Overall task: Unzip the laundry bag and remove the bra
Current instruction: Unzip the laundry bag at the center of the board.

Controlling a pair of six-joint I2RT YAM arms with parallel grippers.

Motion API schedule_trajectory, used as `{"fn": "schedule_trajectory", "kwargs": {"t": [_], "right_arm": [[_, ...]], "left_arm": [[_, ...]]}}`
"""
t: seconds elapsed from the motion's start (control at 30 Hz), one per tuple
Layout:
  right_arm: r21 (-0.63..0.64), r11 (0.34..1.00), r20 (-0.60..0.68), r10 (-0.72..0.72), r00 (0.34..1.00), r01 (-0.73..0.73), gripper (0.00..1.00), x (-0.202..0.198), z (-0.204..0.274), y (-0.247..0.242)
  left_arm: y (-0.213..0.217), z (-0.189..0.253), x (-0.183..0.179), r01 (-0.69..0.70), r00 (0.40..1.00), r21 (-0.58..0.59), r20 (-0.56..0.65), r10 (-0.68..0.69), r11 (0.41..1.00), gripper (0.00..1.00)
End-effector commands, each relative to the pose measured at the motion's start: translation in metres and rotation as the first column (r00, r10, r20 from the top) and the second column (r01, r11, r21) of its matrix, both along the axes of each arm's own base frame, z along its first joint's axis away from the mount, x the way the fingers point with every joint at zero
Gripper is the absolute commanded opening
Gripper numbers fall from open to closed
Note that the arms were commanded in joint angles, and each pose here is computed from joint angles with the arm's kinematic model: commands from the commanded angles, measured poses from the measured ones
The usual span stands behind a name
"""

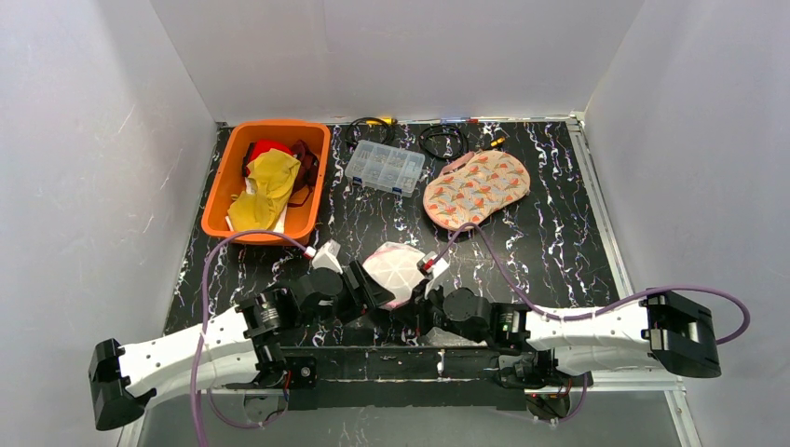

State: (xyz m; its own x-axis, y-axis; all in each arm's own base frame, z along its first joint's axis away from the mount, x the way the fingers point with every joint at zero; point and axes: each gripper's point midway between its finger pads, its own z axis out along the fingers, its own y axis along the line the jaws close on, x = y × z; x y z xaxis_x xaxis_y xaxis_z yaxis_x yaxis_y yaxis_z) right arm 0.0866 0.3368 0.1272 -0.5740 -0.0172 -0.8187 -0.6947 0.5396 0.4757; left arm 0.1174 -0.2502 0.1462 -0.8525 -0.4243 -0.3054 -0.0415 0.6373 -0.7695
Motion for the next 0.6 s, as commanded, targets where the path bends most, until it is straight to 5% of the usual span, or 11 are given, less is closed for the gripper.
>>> {"fn": "schedule_trajectory", "kwargs": {"t": [0.0,0.57], "right_arm": [[0.094,0.994,0.036,0.046,0.998,-0.049,0.01,-0.007,0.035,0.019],[0.086,0.995,0.042,0.046,0.998,-0.05,0.01,-0.011,0.035,0.014]], "left_arm": [[0.006,-0.004,0.022,-0.141,0.99,-0.008,0.028,0.141,0.99,0.64],[0.018,-0.026,0.034,-0.228,0.974,0.088,0.033,0.226,0.97,0.19]]}}
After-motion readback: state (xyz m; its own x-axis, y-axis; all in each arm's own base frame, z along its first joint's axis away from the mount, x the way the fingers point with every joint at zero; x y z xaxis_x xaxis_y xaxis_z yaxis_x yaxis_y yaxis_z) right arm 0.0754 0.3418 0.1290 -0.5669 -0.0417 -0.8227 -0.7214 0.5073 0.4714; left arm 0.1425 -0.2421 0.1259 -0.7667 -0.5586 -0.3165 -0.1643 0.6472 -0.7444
